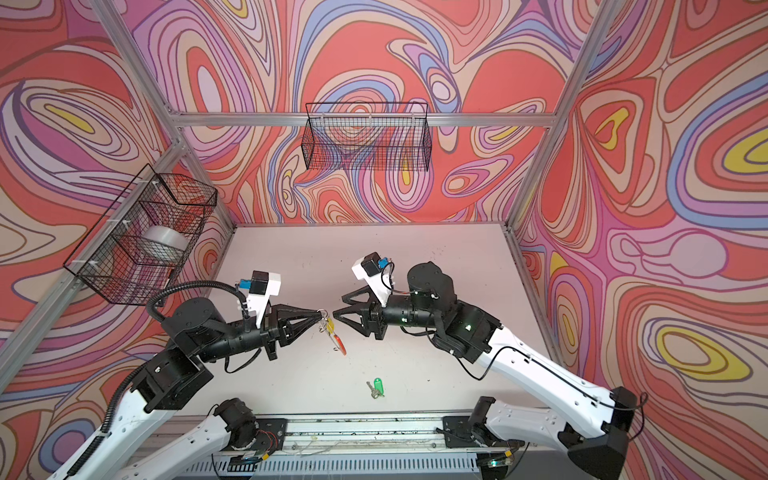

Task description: Remove the keys from the keyring

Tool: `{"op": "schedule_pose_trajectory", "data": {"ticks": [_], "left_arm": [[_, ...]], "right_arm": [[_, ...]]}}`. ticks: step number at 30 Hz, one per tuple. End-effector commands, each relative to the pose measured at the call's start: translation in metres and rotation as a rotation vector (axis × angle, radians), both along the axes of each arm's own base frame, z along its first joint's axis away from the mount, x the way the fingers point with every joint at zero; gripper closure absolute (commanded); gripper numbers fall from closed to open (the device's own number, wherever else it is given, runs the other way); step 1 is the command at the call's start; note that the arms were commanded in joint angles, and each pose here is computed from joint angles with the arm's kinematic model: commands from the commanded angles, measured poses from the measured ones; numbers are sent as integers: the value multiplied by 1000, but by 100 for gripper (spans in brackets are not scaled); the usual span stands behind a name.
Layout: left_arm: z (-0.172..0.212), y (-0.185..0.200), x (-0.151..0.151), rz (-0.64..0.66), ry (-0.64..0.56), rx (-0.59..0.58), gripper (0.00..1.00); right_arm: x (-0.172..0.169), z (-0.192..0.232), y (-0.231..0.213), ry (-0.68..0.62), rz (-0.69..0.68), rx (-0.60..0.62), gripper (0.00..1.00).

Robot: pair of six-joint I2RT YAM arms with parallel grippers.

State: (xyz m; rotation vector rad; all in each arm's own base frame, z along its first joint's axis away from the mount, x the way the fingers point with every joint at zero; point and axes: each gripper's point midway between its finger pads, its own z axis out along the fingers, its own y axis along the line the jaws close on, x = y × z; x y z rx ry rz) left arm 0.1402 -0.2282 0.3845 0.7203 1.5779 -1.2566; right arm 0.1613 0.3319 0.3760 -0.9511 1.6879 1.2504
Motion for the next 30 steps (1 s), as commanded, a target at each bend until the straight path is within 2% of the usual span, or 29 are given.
{"op": "schedule_pose_trajectory", "data": {"ticks": [1,9,17,26,28,30], "left_arm": [[36,0,-11,-47,-129,-110,100],[41,-4,-15,-87,-134,-144,100],[37,-6,-17,-110,-116,-136,100],[33,-6,-20,-125,-108,-122,100],[33,-7,-21,-133,-105,-119,100],[33,-7,-23,-146,-103,-119,100]], "right_arm": [[-17,-7,3,-2,76,-23,48],[-28,-11,10,-28,104,-27,45],[-39,-1,19,-57,147,-5,50],[-38,7,16,-84,119,1,70],[-40,10,16,-86,126,12,70],[-39,12,17,-88,125,14,64]]}}
